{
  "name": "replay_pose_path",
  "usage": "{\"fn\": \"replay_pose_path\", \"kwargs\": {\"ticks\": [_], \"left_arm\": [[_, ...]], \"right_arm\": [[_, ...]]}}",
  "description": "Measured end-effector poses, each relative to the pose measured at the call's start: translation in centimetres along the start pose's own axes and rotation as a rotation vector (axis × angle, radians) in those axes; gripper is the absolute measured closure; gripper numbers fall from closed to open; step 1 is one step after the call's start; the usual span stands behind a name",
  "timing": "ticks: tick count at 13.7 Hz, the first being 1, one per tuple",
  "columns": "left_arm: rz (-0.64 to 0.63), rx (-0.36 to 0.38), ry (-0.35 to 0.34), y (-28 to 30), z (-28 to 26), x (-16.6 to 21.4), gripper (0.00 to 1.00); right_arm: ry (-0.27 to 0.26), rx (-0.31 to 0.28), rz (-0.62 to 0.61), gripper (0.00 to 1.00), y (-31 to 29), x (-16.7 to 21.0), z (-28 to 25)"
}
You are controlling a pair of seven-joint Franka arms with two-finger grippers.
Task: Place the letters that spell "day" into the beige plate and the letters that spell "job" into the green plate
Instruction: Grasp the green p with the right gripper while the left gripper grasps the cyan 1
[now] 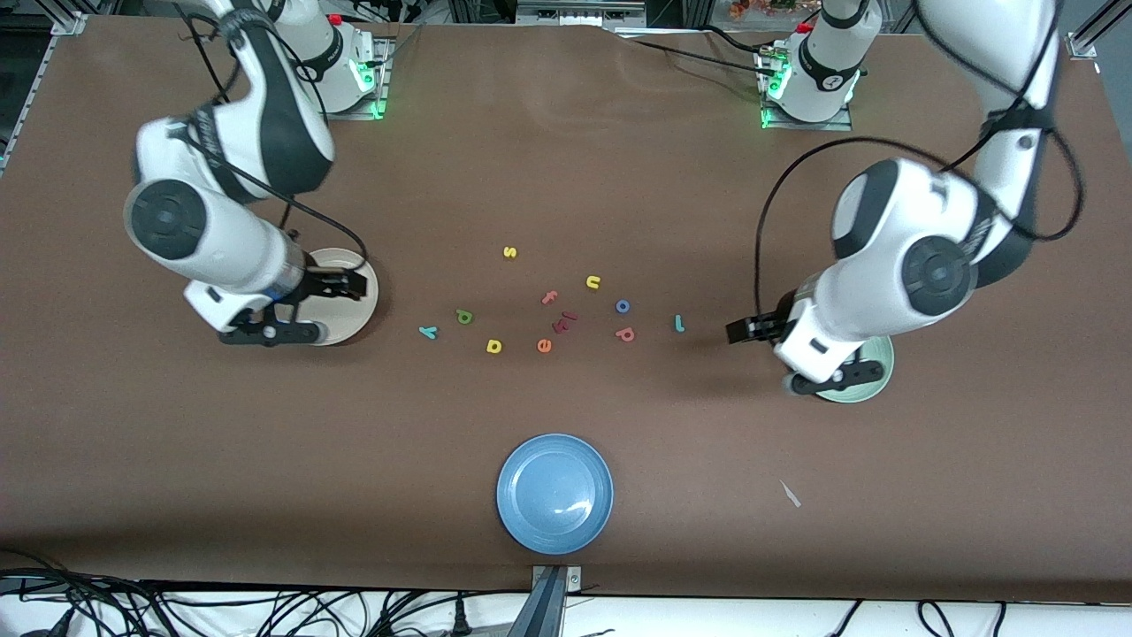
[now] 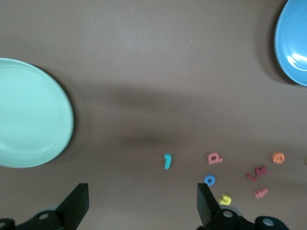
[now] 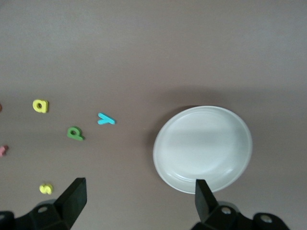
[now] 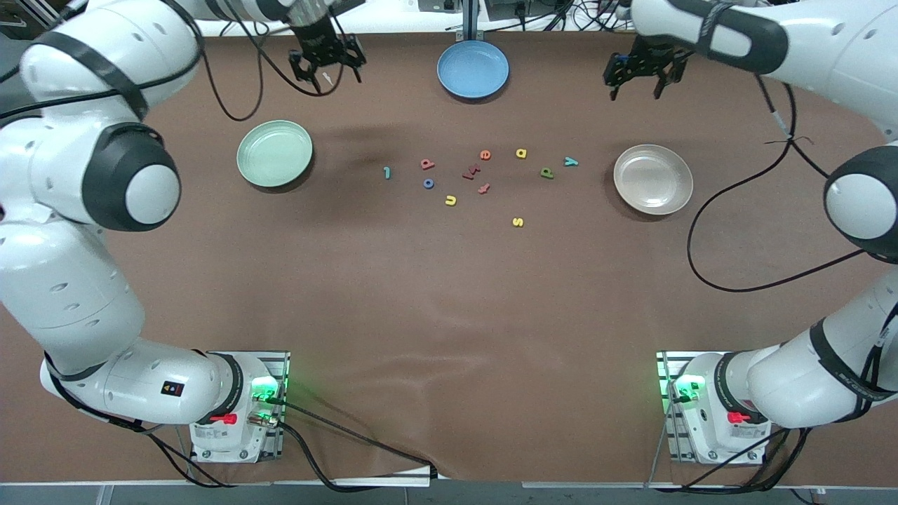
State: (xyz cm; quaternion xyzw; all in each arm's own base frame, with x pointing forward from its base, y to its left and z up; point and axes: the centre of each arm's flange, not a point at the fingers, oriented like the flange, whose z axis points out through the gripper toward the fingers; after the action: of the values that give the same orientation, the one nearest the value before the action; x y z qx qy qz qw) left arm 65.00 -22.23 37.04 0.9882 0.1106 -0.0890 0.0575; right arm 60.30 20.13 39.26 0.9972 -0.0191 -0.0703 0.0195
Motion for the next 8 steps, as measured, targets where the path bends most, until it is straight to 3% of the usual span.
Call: {"fn": "replay_pose_path", "kwargs": {"ticks": [4,7,8], "left_arm": [[-0.022,0.028,-0.042,4.0,9.3,-0.6,0.11],[-0.013,0.063,-0.085,5.1,15.1,-1.9,0.16],[-0.010,0.073,-0.093,5.2,16.8,-2.8,0.20]], "right_arm": [[0.051,0.009,0.168,0.00,-7.5,-3.2,4.6],[0.083,0.029,0.272,0.02,-8.8,-4.7,10.0],[0.085,0.031,0.309,0.09,-8.8,-4.9,11.4]]}}
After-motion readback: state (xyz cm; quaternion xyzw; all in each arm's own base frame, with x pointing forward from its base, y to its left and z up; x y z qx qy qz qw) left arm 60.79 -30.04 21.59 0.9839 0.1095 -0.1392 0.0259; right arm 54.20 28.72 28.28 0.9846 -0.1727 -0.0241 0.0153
